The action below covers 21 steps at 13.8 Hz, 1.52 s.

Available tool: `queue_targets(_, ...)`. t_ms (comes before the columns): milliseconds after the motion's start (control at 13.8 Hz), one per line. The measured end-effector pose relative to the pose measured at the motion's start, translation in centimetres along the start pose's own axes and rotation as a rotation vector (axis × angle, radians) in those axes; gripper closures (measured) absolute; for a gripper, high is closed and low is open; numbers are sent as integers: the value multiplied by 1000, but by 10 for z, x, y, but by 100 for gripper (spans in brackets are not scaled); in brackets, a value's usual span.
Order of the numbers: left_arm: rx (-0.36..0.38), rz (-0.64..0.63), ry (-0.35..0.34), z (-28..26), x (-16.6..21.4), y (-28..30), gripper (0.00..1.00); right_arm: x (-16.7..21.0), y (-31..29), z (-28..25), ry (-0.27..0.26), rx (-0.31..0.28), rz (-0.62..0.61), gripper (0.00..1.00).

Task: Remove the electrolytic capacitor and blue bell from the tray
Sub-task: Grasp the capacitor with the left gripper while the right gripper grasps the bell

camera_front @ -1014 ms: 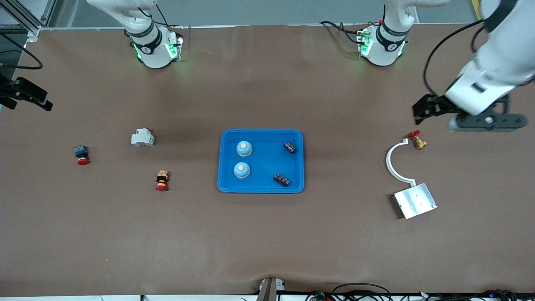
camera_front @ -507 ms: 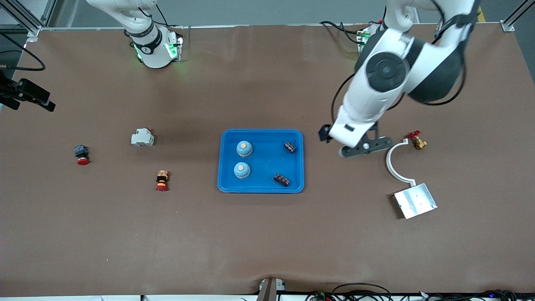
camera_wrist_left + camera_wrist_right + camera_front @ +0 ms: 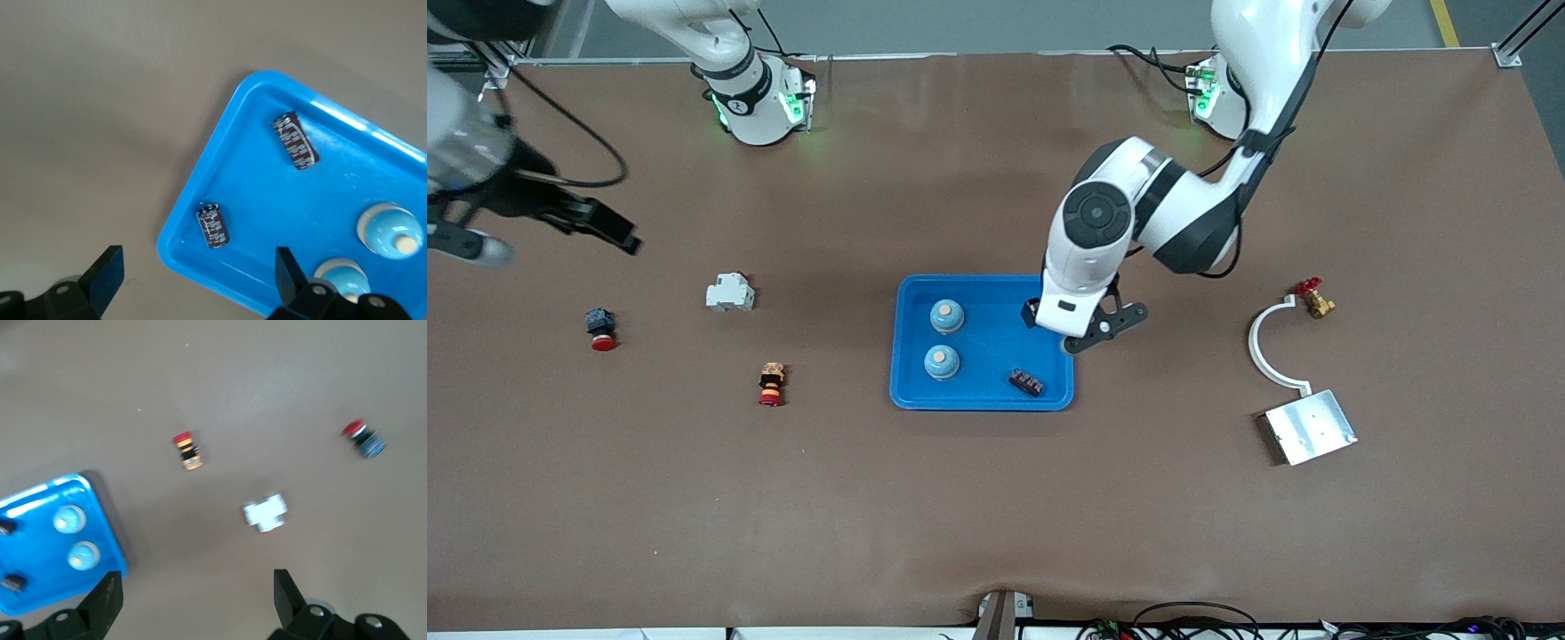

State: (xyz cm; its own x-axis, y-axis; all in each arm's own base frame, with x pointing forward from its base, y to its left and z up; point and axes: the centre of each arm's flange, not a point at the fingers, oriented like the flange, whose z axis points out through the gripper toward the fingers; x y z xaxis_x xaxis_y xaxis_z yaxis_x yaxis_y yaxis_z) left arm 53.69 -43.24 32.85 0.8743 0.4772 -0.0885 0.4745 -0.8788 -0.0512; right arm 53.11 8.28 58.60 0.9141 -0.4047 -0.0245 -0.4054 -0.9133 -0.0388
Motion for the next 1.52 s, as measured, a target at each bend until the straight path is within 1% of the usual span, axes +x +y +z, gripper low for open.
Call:
queue_targets(145, 22, -87, -3, 34, -5, 7, 0, -23, -42, 33, 19, 17, 90, 0)
queue_targets(217, 16, -138, 2, 49, -8, 11, 0, -35, -60, 49, 28, 27, 132, 0)
queue_targets(362, -18, -214, 8, 76, -14, 19, 0, -58, -92, 80, 26, 30, 189, 0)
queue_targets(652, -59, -261, 7, 106, -21, 27, 0, -79, -153, 150, 30, 47, 315, 0)
queue_targets(869, -49, -267, 8, 122, -22, 27, 0, -93, -194, 215, 34, 59, 396, 0)
queue_targets(1014, -29, -250, 30, 134, -22, 25, 0, -105, -216, 256, 34, 51, 429, 0)
queue_targets(1231, -10, -251, 34, 140, -22, 23, 0, -106, -241, 297, 47, 23, 470, 0)
queue_targets(1376, 24, -278, 31, 142, -27, 21, 0, -99, -257, 317, 67, 10, 494, 0)
queue_targets(1521, 44, -307, 32, 145, -37, 23, 0, -89, -270, 338, 74, 2, 515, 0)
